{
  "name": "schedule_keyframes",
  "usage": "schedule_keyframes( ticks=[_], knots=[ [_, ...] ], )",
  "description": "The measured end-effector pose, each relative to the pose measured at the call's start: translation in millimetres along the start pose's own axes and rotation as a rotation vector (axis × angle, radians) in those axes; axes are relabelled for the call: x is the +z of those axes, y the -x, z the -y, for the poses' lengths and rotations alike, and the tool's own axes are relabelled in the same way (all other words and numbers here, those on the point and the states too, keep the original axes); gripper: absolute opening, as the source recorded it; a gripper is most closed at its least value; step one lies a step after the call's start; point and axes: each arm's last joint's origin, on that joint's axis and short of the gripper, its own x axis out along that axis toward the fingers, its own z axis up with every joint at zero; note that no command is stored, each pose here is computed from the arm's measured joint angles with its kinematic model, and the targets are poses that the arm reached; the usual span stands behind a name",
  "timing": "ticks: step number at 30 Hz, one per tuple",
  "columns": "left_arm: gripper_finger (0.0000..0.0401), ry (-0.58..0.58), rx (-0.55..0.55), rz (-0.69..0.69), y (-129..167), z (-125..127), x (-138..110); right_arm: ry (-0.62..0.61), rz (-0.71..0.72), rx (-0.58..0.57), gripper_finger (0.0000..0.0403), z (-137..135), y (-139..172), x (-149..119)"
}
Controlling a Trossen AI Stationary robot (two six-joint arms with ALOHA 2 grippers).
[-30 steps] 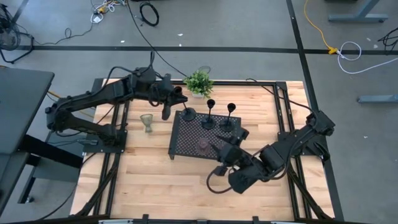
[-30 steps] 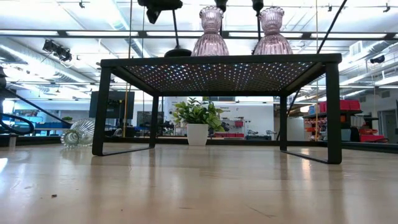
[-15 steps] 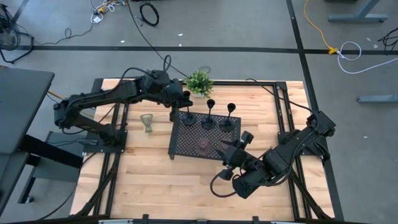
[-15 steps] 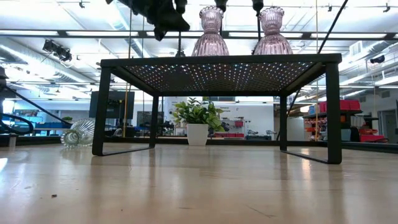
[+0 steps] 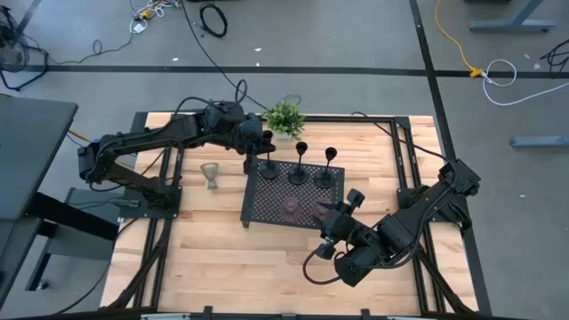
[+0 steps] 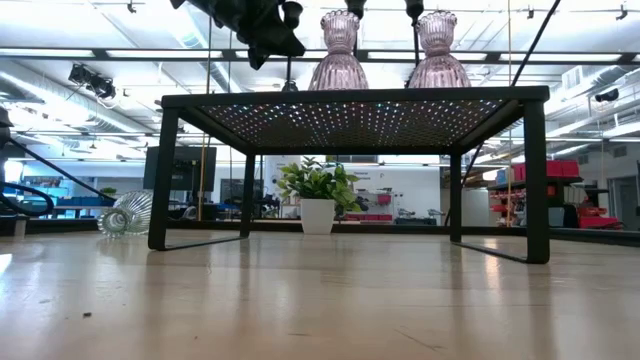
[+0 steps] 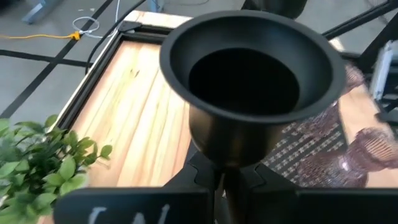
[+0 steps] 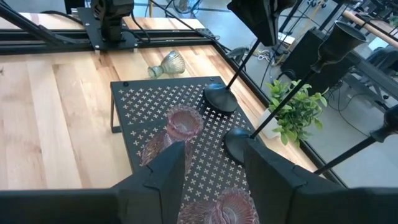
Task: Pick & Place candle stick holders
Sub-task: Put the black candle holder on the shelf
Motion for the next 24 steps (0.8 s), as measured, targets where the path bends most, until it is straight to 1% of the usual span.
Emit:
schedule_keyframes(
  ticks=[5,12,18,24],
  knots=[
    [0.0020,-0.011,0.028,-0.018,0.0,-0.8,-1.6,-0.001,0.000,0.000,0.0162,0.0,-0.1,0.0],
    [0.0011,-0.008,0.027,-0.019,0.2,-0.7,-1.8,0.000,0.000,0.000,0.0162,0.0,-0.1,0.0],
    [0.0038,-0.001,0.020,-0.052,0.5,0.2,-4.8,0.000,0.000,0.000,0.0162,0.0,-0.1,0.1],
    [0.0038,0.002,0.019,-0.067,0.6,0.3,-6.3,0.000,0.000,0.000,0.0162,0.0,-0.1,0.1]
  ],
)
